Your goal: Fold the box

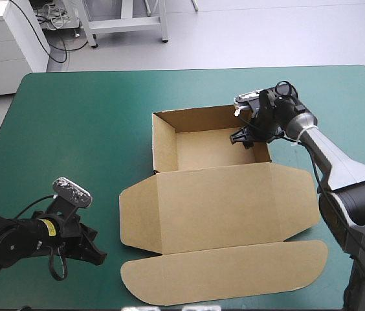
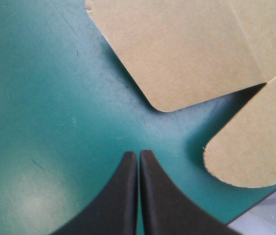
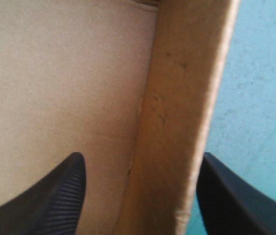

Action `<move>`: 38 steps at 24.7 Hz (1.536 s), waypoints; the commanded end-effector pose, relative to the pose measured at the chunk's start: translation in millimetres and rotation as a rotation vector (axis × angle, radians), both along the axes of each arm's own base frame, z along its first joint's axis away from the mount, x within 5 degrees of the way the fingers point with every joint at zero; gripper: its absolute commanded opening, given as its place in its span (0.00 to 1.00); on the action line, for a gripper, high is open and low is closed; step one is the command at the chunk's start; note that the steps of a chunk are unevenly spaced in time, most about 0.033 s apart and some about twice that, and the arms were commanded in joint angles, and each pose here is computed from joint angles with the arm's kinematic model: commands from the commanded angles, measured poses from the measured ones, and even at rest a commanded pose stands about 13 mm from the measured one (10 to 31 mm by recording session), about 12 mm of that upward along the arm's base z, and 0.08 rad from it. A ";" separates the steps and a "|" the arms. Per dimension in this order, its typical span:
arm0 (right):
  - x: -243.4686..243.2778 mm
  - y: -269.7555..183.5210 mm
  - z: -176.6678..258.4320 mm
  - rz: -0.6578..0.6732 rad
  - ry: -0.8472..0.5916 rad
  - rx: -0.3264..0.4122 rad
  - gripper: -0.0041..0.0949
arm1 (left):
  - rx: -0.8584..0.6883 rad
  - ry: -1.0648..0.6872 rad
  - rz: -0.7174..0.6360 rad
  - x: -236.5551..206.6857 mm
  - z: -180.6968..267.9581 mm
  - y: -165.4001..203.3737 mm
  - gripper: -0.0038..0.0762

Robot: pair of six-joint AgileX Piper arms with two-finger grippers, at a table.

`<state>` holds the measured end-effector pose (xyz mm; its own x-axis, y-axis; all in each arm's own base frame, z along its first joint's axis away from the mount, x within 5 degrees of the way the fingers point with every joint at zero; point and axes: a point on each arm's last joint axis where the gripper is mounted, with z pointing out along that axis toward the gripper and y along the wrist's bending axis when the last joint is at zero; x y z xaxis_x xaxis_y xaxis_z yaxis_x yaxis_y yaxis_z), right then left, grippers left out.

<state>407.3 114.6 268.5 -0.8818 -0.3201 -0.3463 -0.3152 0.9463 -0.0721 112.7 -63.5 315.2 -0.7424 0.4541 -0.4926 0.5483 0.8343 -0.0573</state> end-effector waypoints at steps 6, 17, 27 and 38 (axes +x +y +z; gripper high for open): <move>-2.0 -2.8 32.7 -0.008 -0.123 0.029 0.02 | -0.071 -0.044 0.012 1.1 10.2 -4.0 0.04; 4.0 -23.7 58.8 -0.010 -0.302 -0.012 0.02 | -0.081 -0.032 0.010 0.2 10.1 -4.9 0.04; -1.2 -161.2 102.1 -0.290 -0.494 -0.071 0.02 | -0.080 -0.038 0.011 0.6 10.3 -4.8 0.04; -37.7 -310.2 85.1 -0.722 -0.461 -0.056 0.03 | -0.084 -0.033 0.014 0.3 10.3 -5.0 0.04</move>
<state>377.3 -190.1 323.5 -0.7344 0.2529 -0.6298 0.4047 0.9081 -0.1073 111.8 -66.1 315.8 -0.7509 0.4328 -0.4988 0.5431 0.8344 -0.0936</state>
